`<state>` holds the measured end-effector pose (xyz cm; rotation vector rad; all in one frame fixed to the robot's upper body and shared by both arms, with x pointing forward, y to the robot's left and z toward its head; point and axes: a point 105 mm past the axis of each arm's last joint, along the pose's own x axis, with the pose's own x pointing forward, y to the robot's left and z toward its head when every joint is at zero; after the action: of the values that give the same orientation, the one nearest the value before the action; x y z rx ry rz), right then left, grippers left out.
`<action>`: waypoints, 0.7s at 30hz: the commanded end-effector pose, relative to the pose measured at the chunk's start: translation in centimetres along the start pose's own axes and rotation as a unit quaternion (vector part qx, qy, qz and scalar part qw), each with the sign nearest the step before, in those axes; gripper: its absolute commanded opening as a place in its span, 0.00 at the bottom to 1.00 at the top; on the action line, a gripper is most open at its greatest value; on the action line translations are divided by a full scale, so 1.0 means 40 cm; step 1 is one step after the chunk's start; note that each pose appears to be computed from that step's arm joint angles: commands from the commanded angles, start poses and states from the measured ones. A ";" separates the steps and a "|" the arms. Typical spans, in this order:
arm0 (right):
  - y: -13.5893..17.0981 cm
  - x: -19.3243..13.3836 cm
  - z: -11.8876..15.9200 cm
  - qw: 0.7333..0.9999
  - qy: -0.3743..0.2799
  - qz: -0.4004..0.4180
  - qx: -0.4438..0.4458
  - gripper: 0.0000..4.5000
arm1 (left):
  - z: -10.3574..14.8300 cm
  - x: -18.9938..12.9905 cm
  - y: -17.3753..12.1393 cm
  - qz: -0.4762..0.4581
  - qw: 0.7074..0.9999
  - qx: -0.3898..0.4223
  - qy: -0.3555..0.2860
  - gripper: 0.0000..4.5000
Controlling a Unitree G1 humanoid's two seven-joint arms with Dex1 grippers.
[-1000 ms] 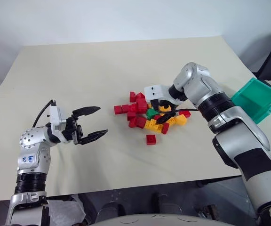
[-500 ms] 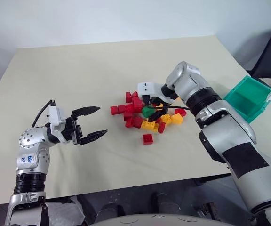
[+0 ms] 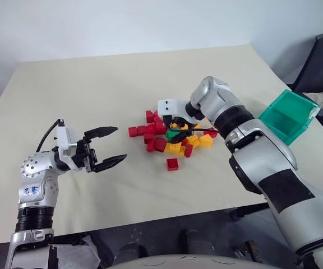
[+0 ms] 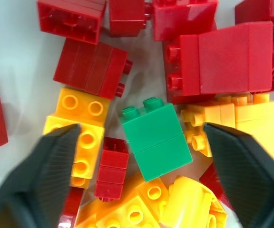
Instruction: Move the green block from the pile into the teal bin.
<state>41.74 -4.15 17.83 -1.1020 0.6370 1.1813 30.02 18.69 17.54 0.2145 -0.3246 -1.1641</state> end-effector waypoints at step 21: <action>-0.006 -0.023 -0.018 0.999 -0.027 -0.001 0.030 0.55 | 0.034 -0.003 0.014 0.011 0.999 0.030 -0.013 1.00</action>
<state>41.60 -4.76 18.26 -0.9936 0.6266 1.2005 30.20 18.89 17.72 0.2135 -0.3297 -1.1426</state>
